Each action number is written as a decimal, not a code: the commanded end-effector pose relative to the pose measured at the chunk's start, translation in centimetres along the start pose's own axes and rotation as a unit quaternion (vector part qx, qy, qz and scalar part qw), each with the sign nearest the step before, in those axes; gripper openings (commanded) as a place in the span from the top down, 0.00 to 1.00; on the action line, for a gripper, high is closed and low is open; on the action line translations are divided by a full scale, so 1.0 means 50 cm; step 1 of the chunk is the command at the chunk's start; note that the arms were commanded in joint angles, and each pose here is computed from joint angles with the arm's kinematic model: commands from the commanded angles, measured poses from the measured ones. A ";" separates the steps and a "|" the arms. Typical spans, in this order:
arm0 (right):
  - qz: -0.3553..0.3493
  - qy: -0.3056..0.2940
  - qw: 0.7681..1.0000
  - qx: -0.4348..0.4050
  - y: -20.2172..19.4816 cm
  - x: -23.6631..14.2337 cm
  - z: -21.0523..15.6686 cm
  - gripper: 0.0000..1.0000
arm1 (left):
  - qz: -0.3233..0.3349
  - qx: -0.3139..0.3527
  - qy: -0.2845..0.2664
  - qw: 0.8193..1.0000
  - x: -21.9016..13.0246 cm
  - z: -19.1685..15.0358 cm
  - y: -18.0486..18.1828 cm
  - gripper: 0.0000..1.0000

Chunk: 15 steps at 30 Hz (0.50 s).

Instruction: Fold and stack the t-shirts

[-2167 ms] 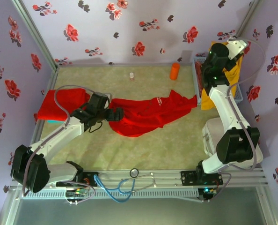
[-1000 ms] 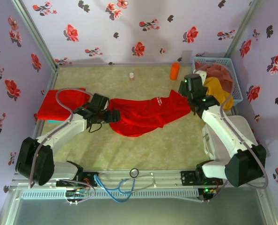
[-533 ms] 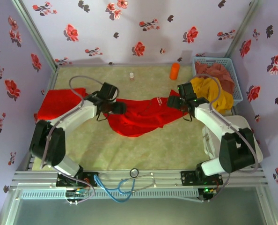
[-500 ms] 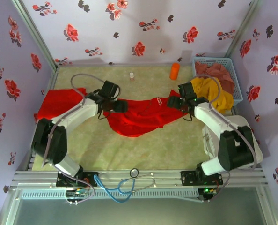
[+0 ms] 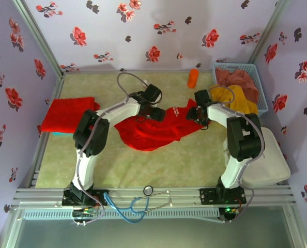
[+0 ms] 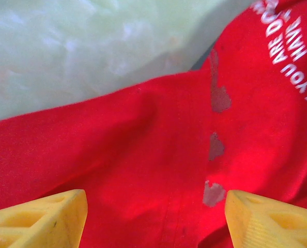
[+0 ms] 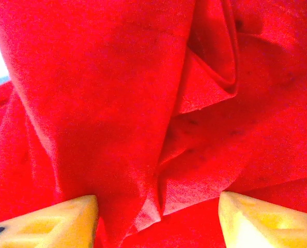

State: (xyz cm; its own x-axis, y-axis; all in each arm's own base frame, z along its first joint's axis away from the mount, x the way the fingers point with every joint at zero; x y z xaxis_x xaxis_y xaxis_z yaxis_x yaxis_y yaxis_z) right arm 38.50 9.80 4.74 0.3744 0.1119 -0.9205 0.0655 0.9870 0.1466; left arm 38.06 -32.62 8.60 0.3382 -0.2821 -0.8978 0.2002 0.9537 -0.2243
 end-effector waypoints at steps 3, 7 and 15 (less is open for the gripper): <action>-0.006 0.026 1.000 0.010 -0.003 0.029 -0.030 0.59 | 0.046 -0.004 0.024 0.999 0.051 -0.011 0.012 0.37; -0.019 0.032 0.999 -0.003 -0.004 0.020 -0.068 0.77 | 0.063 -0.013 0.020 0.998 0.068 -0.011 0.025 0.59; -0.022 0.036 0.999 -0.014 -0.018 -0.052 -0.141 0.93 | 0.075 -0.054 -0.023 0.996 -0.003 0.014 0.057 0.98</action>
State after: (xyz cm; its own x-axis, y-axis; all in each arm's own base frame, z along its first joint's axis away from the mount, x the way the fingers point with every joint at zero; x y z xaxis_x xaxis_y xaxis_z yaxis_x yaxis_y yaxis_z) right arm 33.67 10.51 4.17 0.3537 0.1133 -0.9285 0.0393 0.9900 0.1357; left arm 38.64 -32.33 5.19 0.3306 -0.1797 -0.9265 0.1176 0.9819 -0.1484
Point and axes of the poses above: each hand's point on the last joint's axis, 136 mm out from that joint toward the fingers, its own x axis out along the fingers, its own y axis along the line the jaws close on, z = x × y, the point moved 2 cm from there along -x, back along the fingers, and after that the axes turned 14 degrees about -x, right-handed, at the moved point
